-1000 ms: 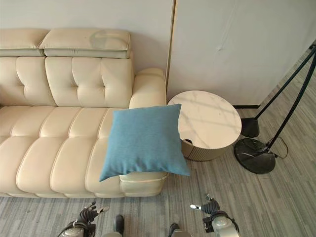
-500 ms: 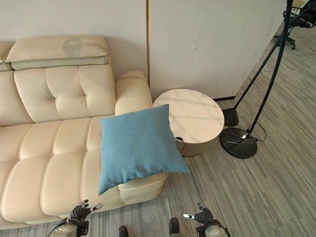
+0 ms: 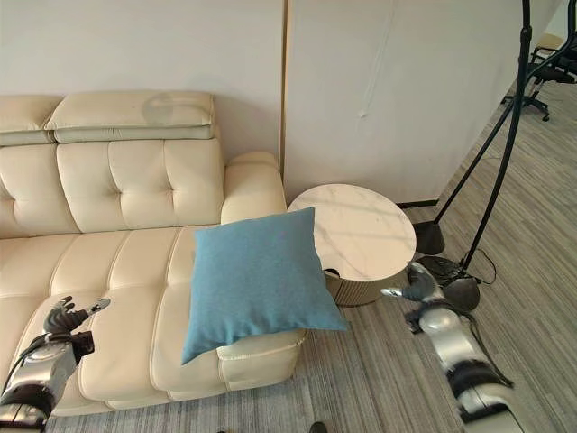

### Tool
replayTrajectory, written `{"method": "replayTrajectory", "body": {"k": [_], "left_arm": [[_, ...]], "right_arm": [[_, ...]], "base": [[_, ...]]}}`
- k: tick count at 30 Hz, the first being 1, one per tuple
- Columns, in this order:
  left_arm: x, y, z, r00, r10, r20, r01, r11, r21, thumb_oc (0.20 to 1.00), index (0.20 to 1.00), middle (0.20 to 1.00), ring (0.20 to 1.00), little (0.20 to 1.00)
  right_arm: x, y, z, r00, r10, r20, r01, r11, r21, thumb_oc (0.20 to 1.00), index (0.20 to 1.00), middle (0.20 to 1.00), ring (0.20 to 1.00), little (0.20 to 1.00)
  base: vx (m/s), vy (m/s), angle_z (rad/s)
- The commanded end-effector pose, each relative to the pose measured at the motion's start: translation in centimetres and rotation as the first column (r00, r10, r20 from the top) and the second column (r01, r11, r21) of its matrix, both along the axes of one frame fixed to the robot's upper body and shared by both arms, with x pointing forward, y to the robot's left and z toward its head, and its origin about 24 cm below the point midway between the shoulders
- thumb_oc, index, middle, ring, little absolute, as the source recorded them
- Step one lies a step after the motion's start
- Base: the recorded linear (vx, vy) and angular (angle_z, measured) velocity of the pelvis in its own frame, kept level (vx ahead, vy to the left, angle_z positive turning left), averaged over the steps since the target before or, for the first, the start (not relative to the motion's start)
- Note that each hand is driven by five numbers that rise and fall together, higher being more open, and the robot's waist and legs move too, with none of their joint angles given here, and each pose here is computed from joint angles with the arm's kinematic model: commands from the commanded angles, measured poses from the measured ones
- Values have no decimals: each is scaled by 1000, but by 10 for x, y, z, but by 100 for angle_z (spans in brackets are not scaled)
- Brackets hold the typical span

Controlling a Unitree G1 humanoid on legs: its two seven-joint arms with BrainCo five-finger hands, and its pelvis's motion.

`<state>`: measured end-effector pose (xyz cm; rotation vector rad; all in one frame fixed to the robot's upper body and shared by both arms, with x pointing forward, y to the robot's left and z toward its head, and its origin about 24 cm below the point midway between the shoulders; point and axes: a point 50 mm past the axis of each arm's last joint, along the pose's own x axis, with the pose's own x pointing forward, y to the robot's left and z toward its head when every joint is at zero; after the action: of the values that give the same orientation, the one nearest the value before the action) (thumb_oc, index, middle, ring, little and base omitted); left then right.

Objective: Pick up all the scattered cushions and arrange them neatly on the sofa.

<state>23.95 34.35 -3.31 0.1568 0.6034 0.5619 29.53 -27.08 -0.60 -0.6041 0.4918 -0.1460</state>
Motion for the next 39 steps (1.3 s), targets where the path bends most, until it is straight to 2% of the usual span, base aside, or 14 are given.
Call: {"method": "replayTrajectory", "body": {"k": [1,2,8,16,18,24,28,33,39], "left_arm": [[9,-13,-4,1000,-11,15,12,998,-67,1000,1000,1000,1000,1000],[23,-29,-3,999,-26,43,30,994,-106,1000,1000,1000,1000,1000],[59,-60,13,990,-60,128,79,987,-144,1000,1000,1000,1000,1000],[98,-74,59,948,-91,305,133,984,-120,1000,1000,1000,1000,1000],[111,-76,82,920,-124,371,168,982,-87,1000,1000,1000,1000,1000],[120,-62,111,894,-176,412,191,982,6,1000,1000,1000,1000,1000],[121,-42,127,900,-184,395,168,983,75,1000,1000,1000,1000,1000],[119,-32,131,902,-167,397,147,986,79,1000,1000,1000,1000,1000],[112,-26,119,922,-157,354,139,987,75,1000,1000,1000,1000,1000]], "right_arm": [[-5,17,-21,998,-24,-63,29,997,69,1000,1000,1000,1000,1000],[7,35,-22,997,-31,-65,37,993,108,1000,1000,1000,1000,1000],[36,70,-4,1000,7,-4,-7,993,122,1000,1000,1000,1000,1000],[77,89,54,984,64,167,-76,995,70,1000,1000,1000,1000,1000],[90,94,81,967,120,223,-120,993,-12,1000,1000,1000,1000,1000],[102,78,111,957,176,233,-135,974,-184,1000,1000,1000,1000,1000],[105,39,124,980,96,173,-45,960,-278,1000,1000,1000,1000,1000],[106,17,145,981,30,190,29,953,-301,1000,1000,1000,1000,1000],[109,17,155,979,57,198,9,948,-318,1000,1000,1000,1000,1000]], "base": [[-85,29,5],[-85,29,5],[-75,14,1],[-9,12,-3],[0,0,0],[10,2,-3],[2,-3,1],[0,0,0],[7,-7,-2]]}}
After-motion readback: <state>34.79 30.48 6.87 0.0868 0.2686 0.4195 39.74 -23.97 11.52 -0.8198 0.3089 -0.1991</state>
